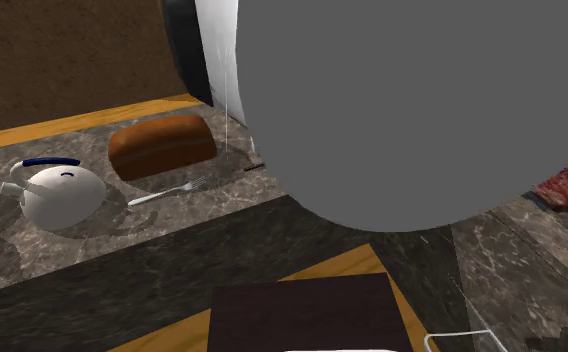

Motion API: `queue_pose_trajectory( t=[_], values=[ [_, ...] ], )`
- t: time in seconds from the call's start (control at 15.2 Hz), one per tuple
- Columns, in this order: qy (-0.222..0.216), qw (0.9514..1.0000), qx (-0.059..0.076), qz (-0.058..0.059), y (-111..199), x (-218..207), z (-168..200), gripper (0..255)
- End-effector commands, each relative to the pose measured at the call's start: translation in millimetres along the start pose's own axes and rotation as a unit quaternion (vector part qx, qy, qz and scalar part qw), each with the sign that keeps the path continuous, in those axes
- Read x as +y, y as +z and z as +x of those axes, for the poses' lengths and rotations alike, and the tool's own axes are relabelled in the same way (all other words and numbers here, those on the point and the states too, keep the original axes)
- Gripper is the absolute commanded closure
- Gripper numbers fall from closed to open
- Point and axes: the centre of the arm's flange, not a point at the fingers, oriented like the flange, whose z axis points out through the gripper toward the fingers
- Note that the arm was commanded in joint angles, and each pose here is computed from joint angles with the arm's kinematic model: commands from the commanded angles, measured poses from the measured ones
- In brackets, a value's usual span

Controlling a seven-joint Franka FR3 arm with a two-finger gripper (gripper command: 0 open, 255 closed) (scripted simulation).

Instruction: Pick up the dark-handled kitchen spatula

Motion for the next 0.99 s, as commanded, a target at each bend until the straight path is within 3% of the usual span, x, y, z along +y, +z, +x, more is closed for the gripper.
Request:
queue_pose_trajectory(
  t=[0.0,0.2,0.46,0.66,0.92],
  values=[
    [0.033,0.9994,-0.007,-0.005,22.4,-11.2,11.9,0],
    [0.080,0.9965,-0.017,-0.014,56.3,-27.2,30.8,0],
    [0.143,0.9890,-0.031,-0.025,102.5,-44.9,56.9,0],
    [0.189,0.9805,-0.041,-0.033,137.9,-55.2,77.0,0],
    [0.250,0.9656,-0.054,-0.044,185.9,-65.2,103.9,0]
  ],
)
